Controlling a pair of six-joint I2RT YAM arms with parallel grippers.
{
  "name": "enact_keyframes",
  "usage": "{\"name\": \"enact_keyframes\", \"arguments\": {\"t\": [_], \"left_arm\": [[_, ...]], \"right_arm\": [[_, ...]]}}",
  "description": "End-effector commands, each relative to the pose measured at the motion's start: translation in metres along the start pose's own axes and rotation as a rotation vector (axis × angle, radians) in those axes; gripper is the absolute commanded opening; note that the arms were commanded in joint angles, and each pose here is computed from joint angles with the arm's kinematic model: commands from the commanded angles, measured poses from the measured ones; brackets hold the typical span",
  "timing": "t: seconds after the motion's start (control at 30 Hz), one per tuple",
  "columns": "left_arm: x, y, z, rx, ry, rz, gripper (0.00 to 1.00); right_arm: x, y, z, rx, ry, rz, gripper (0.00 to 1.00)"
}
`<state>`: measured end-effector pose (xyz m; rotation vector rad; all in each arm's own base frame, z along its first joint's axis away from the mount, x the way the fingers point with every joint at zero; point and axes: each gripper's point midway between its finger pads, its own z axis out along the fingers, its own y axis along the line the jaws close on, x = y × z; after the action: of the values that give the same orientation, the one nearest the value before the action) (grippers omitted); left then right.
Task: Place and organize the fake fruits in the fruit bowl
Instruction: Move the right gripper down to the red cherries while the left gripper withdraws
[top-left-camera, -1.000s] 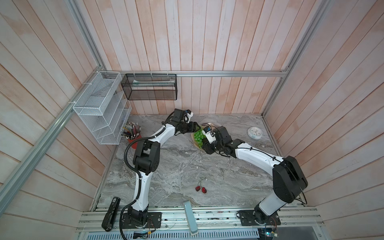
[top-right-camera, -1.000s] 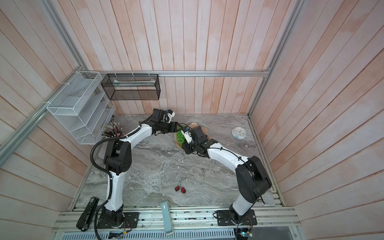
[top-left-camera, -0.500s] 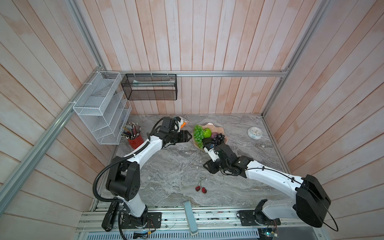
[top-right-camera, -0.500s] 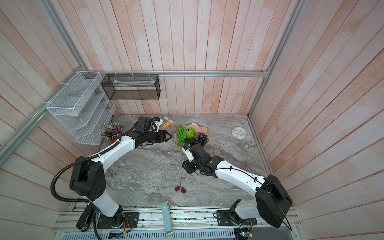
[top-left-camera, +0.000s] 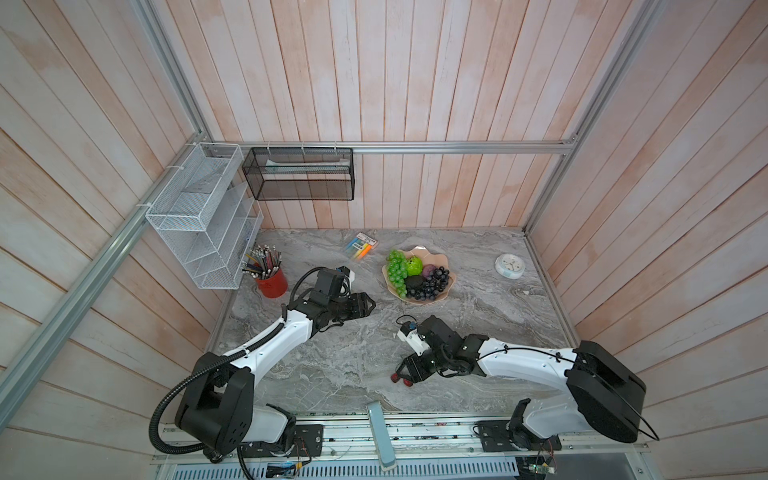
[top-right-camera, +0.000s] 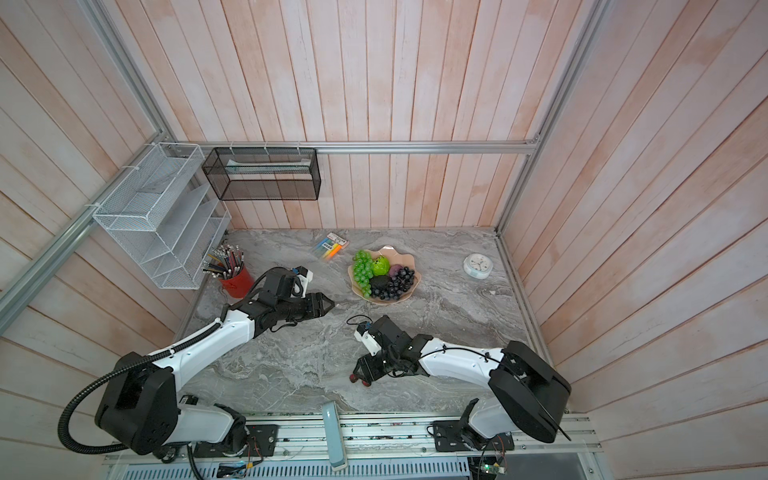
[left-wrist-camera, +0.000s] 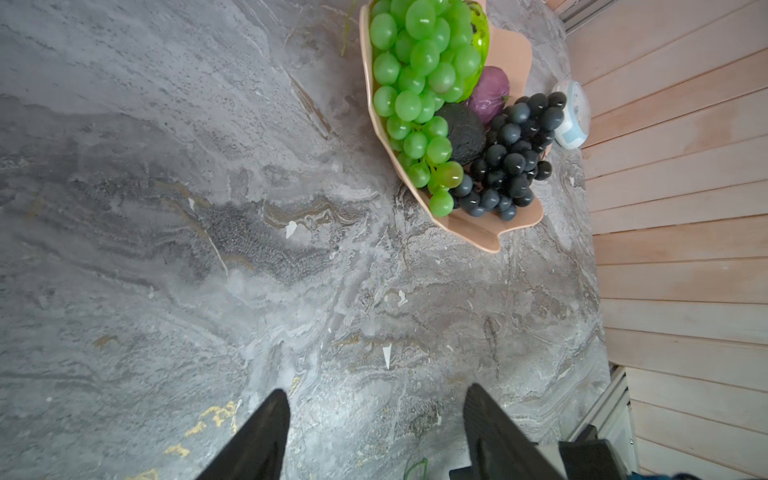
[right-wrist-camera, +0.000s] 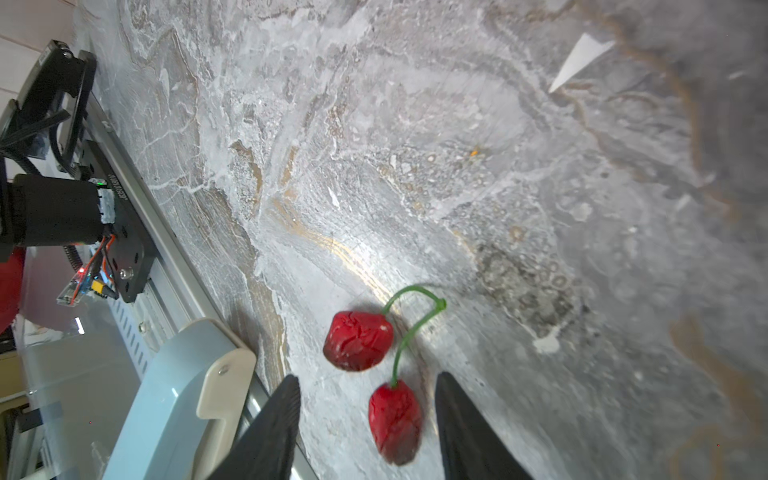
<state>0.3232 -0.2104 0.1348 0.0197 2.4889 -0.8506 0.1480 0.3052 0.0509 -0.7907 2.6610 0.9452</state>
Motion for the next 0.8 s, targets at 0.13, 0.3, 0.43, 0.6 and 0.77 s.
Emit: {"name": "enact_keyframes", "arguments": {"t": [0.13, 0.3, 0.43, 0.6, 0.77], "left_arm": [[-0.018, -0.008, -0.004, 0.007, -0.064, 0.024, 0.69], [-0.020, -0.008, -0.005, 0.002, -0.072, 0.027, 0.69], [-0.021, -0.009, -0.007, -0.001, -0.074, 0.037, 0.69], [-0.021, -0.009, -0.009, -0.001, -0.080, 0.040, 0.69], [-0.023, -0.009, -0.013, -0.010, -0.093, 0.044, 0.69]], "right_arm": [[-0.014, 0.002, 0.016, 0.016, 0.049, 0.062, 0.50], [-0.015, -0.003, 0.024, 0.049, 0.079, 0.077, 0.42], [-0.014, -0.008, 0.027, 0.076, 0.092, 0.087, 0.33], [-0.014, -0.014, 0.031, 0.102, 0.106, 0.085, 0.23], [-0.025, 0.000, 0.019, 0.070, 0.057, 0.058, 0.25]]}}
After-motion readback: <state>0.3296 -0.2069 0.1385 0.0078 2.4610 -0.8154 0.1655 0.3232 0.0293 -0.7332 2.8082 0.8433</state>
